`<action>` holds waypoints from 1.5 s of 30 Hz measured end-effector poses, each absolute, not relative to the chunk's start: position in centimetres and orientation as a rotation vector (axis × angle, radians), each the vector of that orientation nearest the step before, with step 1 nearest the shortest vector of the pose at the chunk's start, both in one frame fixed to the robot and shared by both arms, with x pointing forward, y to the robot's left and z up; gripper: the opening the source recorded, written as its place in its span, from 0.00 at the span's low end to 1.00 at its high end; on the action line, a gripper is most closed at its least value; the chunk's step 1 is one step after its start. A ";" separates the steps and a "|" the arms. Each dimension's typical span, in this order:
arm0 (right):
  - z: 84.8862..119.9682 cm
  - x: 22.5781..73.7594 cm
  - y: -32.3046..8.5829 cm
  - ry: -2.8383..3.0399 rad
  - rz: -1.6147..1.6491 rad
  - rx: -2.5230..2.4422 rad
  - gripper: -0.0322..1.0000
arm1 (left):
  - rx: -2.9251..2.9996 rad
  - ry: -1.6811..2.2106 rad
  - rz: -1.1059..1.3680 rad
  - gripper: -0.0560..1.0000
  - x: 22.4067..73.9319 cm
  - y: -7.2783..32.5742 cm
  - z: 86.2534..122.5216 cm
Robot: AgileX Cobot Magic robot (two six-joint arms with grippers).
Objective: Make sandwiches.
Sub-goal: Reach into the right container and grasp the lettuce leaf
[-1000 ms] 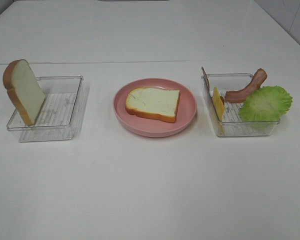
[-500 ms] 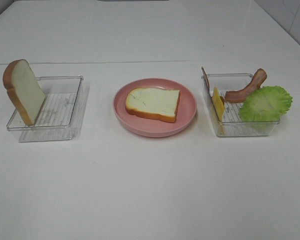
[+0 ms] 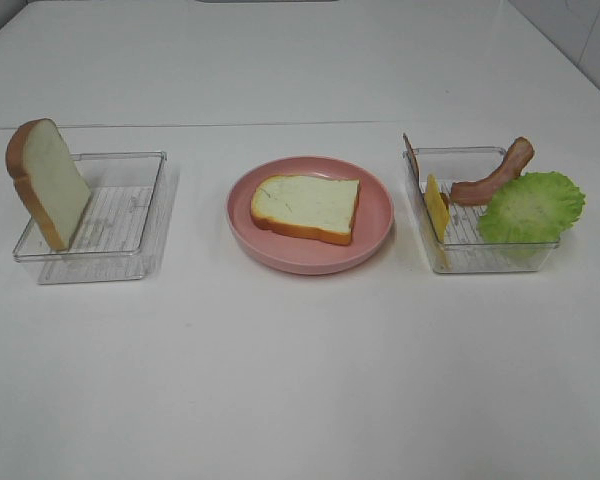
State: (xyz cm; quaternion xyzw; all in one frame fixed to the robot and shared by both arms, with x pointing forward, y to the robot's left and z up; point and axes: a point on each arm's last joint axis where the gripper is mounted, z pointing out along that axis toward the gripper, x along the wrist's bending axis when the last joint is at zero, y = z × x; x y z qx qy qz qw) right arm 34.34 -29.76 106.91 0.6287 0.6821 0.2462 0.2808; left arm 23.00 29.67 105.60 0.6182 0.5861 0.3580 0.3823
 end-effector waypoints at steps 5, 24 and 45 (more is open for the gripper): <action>105.7 37.6 -29.5 1.939 0.539 1.774 0.98 | 1.577 1.495 0.913 0.90 23.0 29.7 105.6; 105.0 51.9 -28.2 2.164 0.199 2.087 0.98 | 1.577 1.495 0.913 0.90 23.0 29.7 105.6; 103.2 61.8 -33.4 2.122 0.336 2.278 0.98 | 1.577 1.495 0.913 0.90 23.0 29.7 105.6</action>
